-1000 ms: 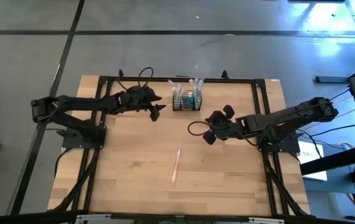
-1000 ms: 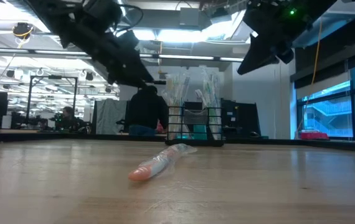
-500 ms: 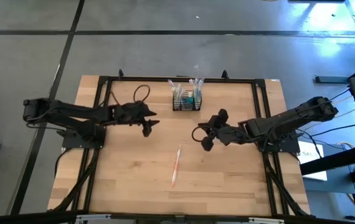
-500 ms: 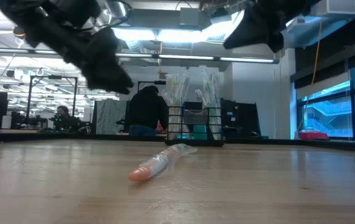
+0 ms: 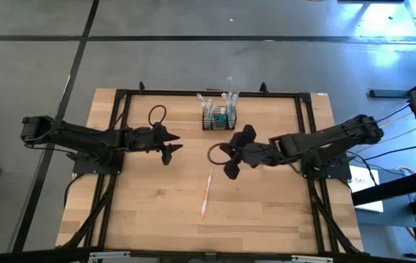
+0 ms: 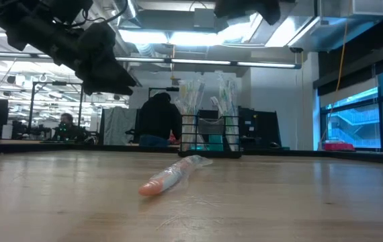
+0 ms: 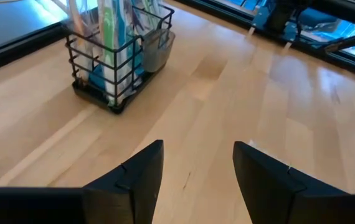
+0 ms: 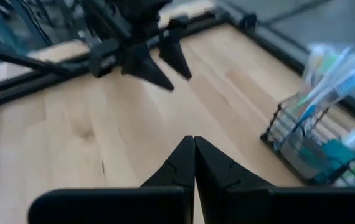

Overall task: Pick & Place toothbrushing station
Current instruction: Put the orange toothbrush in the right section of the wire organizer

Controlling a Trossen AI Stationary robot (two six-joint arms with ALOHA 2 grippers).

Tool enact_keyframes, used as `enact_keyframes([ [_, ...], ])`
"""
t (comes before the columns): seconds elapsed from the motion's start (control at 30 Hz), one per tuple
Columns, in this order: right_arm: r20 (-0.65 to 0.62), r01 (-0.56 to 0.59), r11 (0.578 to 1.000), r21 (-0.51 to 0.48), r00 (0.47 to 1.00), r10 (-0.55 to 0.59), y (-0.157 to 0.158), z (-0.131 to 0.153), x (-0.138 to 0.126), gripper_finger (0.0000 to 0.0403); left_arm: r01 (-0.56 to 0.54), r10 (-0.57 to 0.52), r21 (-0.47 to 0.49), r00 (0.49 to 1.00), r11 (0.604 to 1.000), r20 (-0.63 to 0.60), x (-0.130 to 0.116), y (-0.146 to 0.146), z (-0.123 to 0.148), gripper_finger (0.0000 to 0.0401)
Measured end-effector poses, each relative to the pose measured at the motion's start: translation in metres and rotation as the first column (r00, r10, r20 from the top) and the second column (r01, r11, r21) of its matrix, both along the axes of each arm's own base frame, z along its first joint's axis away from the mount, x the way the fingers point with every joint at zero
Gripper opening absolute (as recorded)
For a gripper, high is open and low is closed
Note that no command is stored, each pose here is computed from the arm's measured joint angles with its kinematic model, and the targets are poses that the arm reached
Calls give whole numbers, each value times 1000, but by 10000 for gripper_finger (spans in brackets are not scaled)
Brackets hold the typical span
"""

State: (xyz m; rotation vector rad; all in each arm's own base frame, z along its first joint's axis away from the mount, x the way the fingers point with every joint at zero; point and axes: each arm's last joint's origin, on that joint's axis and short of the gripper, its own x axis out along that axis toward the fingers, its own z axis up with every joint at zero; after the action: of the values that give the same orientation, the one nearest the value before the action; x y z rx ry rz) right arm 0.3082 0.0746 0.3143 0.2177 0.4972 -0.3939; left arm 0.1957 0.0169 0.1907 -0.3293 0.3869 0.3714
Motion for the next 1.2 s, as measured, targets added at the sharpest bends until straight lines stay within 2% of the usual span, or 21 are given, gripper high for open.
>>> enact_keyframes([
  [0.07, -50, 6, 999, 35, 999, -5, 2, 4, 9, 9, 2, -2, 6, 1000, 1000, -1, 0, 0, 0, 189],
  [0.27, -169, 19, 969, 247, 985, 24, 14, -3, 33, 9, 18, -17, 45, 1000, 999, -17, 0, 1, 0, 187],
  [0.47, -223, 105, 878, 467, 975, 3, 22, -22, 49, 9, 20, -19, 47, 1000, 999, -18, 0, 1, 0, 189],
  [0.6, -249, 198, 817, 541, 966, -69, 24, -30, 53, 9, 26, -25, 45, 999, 999, -19, 0, 0, 0, 187],
  [0.7, -267, 226, 797, 560, 960, -85, 25, -34, 55, 17, 50, -49, 35, 998, 998, -26, 0, -2, -1, 188],
  [0.9, -319, 316, 749, 582, 936, -147, 26, -48, 59, 72, 77, -77, 30, 997, 997, -26, 0, -6, -1, 187],
  [1.07, -384, 428, 650, 627, 897, -220, 28, -65, 65, 142, 97, -97, 29, 995, 995, -27, 0, -10, -1, 188],
  [1.2, -433, 475, 612, 633, 872, -229, 30, -80, 71, 187, 110, -109, 29, 994, 994, -26, 0, -12, -1, 189],
])
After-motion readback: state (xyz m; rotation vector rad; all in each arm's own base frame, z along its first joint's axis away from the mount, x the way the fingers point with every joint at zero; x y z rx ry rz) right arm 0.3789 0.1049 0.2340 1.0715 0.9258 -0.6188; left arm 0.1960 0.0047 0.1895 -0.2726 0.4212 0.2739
